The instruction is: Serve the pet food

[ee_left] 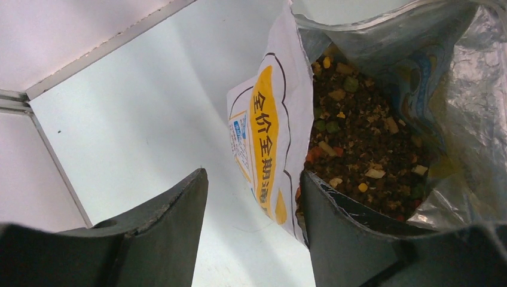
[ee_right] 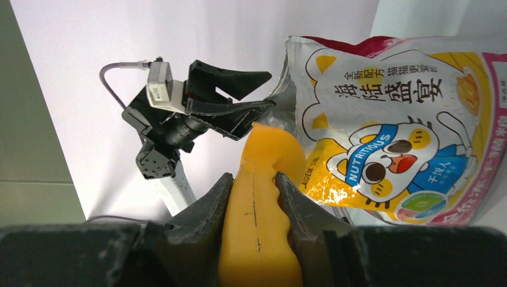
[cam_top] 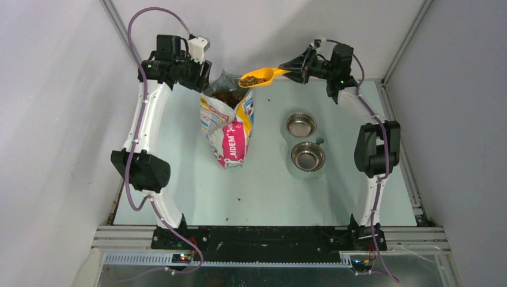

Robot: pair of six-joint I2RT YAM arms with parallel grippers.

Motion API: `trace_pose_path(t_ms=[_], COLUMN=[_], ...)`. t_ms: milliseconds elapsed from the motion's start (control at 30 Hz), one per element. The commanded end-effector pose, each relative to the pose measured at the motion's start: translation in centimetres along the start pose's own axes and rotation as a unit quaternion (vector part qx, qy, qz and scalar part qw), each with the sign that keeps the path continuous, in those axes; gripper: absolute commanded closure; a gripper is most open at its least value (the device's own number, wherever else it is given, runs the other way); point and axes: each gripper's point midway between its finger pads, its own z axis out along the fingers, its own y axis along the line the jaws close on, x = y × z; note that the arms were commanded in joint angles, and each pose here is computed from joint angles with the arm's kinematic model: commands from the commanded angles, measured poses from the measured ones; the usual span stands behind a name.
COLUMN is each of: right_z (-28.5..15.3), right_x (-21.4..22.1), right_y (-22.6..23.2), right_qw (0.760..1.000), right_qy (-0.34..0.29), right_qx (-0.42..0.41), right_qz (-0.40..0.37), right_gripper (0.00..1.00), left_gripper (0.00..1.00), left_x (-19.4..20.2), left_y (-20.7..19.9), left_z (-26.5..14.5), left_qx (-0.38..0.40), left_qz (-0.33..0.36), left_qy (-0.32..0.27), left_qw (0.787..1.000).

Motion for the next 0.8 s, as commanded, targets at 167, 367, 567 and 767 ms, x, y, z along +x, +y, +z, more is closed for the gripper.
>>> trace_pose_path(t_ms=[167,367,567,767], right_z=[-5.0,-7.8,-11.2,-13.7], right_x=[0.7,0.8,0.8,1.0], right_y=[2.9,0.3,-4.3,-7.8], right_qw=[0.998,0.996,0.998,0.997], right_qy=[-0.032,-0.042,-0.047,-0.052], right_qx=[-0.02,-0.012,0.019,0.04], right_qz=[-0.058,-0.075,-0.045,-0.032], right_gripper=[1.0,1.0,1.0,1.0], left_gripper=[0.35,0.35,0.35,0.35], left_x=[-1.7,-2.1,-2.8,-2.8], left_y=[0.4,-0.1,-0.5,-0.8], left_z=[0.0,0.0,-0.1,-0.2], left_qx=[-0.007,0.003,0.012,0.017], left_qz=[-0.004,-0.022,-0.026,-0.025], left_qy=[-0.029,-0.044,-0.064,-0.076], left_qw=[1.0,0.999,0.998,0.997])
